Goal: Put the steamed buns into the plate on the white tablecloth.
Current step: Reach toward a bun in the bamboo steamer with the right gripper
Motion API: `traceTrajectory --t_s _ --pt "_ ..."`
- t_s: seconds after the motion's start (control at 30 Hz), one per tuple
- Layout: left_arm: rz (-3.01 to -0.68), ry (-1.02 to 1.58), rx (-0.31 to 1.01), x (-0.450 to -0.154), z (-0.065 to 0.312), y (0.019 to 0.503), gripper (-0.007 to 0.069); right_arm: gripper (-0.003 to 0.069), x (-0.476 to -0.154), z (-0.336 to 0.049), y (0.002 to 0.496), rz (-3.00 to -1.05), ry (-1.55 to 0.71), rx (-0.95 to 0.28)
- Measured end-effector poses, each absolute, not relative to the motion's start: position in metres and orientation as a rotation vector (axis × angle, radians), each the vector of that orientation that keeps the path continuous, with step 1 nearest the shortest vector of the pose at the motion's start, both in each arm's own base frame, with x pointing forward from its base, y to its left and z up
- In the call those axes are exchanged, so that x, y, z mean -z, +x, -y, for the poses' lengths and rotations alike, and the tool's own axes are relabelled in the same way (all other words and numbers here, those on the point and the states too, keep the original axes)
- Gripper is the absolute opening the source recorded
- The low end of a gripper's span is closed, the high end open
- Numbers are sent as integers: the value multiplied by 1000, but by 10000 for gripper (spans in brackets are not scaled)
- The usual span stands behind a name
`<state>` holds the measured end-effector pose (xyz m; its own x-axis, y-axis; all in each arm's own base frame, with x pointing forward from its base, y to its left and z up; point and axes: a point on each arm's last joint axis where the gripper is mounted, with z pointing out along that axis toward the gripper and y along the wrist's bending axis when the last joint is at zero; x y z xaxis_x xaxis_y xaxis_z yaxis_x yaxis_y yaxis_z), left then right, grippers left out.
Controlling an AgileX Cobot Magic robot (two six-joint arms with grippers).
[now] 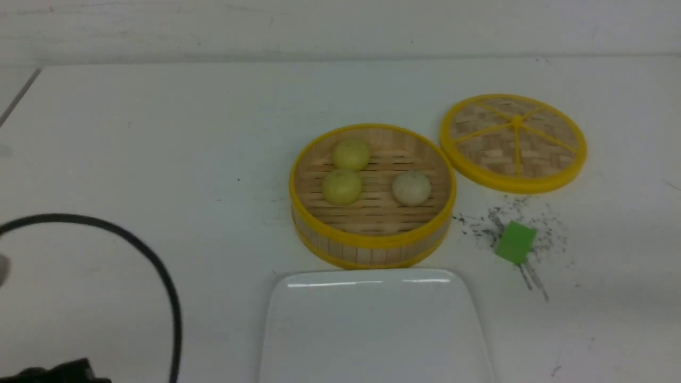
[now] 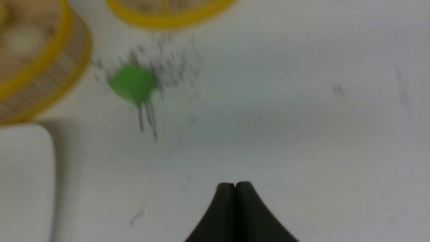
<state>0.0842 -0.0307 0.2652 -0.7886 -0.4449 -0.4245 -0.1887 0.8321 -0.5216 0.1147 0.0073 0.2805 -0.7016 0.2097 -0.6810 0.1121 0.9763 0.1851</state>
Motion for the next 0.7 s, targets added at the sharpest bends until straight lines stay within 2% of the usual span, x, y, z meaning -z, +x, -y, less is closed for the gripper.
traceTrajectory --t_s 0.07,0.1,0.2,0.37,0.43,0.47,0.57,0.67,0.7 --pt "-2565 -423 605 -257 32 96 2 0 -265 -11 138 -2505 256 -190" --pt "-2580 -423 606 -255 32 99 2 0 -264 -12 140 -2514 255 -194" --pt "-2661 -366 612 -247 34 110 2 3 -254 -21 164 -2644 240 -296" --pt "-2717 -306 663 -237 39 127 6 28 -257 -59 201 -2713 -104 -572" --pt "-2719 -304 671 -236 39 130 10 49 -264 -75 212 -2686 -196 -643" --pt "-2725 -298 676 -234 40 134 14 80 -268 -94 229 -2670 -275 -696" --pt "-2729 -288 672 -233 40 136 20 125 -272 -116 247 -2643 -347 -714" --pt "-2729 -275 670 -233 40 136 27 229 -276 -151 280 -2594 -457 -709" --pt "-2729 -275 670 -233 40 136 27 235 -279 -155 283 -2582 -469 -709"
